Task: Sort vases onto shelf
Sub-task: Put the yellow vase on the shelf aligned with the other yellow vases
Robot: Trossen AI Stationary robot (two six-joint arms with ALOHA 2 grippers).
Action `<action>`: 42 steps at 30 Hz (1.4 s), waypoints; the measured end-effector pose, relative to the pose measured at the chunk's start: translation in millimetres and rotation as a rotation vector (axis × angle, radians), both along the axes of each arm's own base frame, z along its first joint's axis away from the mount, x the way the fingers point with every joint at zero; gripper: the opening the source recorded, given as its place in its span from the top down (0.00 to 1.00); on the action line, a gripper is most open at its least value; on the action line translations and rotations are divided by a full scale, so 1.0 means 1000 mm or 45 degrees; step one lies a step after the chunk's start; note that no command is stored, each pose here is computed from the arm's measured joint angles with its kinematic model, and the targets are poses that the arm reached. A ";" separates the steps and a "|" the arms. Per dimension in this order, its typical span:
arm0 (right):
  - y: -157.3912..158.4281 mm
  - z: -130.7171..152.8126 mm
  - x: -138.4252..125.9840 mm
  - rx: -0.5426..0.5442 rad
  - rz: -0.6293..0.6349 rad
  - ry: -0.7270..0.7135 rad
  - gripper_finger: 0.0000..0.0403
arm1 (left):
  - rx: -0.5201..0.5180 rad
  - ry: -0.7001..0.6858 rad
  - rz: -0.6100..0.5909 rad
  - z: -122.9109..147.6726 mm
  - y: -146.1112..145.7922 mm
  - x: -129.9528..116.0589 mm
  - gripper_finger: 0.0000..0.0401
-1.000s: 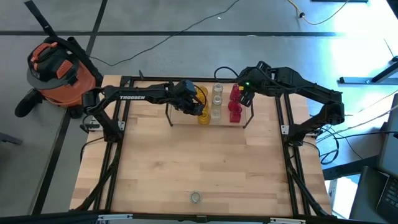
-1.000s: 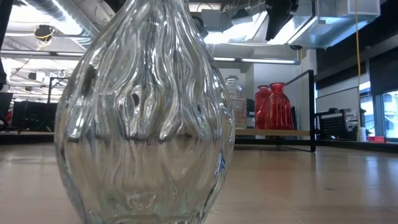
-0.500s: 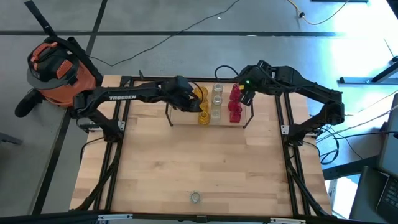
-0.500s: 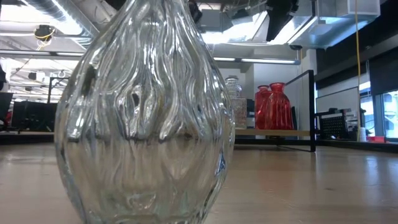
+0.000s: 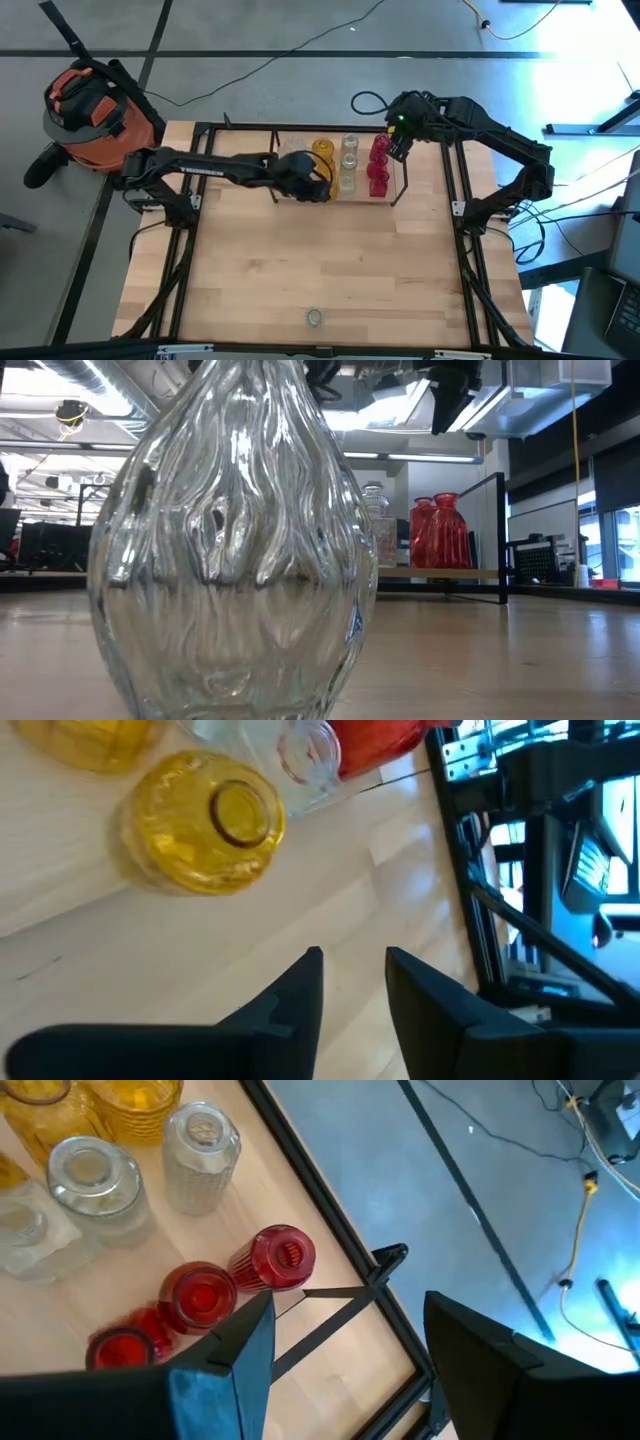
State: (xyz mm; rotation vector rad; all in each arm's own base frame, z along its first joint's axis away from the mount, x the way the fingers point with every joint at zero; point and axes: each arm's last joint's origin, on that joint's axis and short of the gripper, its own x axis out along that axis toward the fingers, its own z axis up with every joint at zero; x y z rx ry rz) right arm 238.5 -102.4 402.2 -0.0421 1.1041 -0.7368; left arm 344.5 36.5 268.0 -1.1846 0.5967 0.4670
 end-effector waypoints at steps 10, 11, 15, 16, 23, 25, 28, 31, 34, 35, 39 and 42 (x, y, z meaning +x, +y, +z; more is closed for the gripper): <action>0.001 0.000 0.001 0.010 0.097 0.043 0.48 | 0.031 0.048 0.190 -0.033 -0.016 0.023 0.94; 0.001 0.000 0.000 0.009 0.098 0.044 0.48 | 0.055 0.052 0.224 -0.034 -0.016 0.023 0.96; 0.002 -0.001 0.000 0.013 0.103 0.059 0.48 | 0.123 0.034 0.332 -0.032 -0.018 0.022 0.99; 0.002 -0.001 0.000 0.011 0.108 0.063 0.48 | 0.128 0.036 0.338 -0.032 -0.017 0.022 0.98; 0.002 -0.001 0.000 0.007 0.125 0.076 0.48 | 0.161 0.079 0.372 -0.034 -0.015 0.019 1.00; 0.002 -0.001 0.000 0.007 0.126 0.076 0.48 | 0.170 0.084 0.385 -0.035 -0.014 0.019 0.99; 0.002 -0.001 0.000 0.007 0.126 0.076 0.48 | 0.184 0.095 0.403 -0.035 -0.012 0.018 0.99; 0.002 -0.001 0.000 0.006 0.126 0.076 0.48 | 0.200 0.095 0.425 -0.035 -0.008 0.018 0.99; 0.002 -0.001 0.000 0.006 0.125 0.075 0.48 | 0.220 0.104 0.426 -0.035 -0.005 0.017 0.99; 0.002 -0.001 0.000 0.006 0.125 0.074 0.48 | 0.225 0.107 0.425 -0.035 -0.004 0.017 0.99; 0.002 -0.001 0.000 0.006 0.124 0.073 0.48 | 0.232 0.113 0.425 -0.035 -0.002 0.017 0.99; 0.002 -0.001 0.000 0.006 0.124 0.073 0.48 | 0.230 0.113 0.421 -0.035 -0.002 0.017 0.99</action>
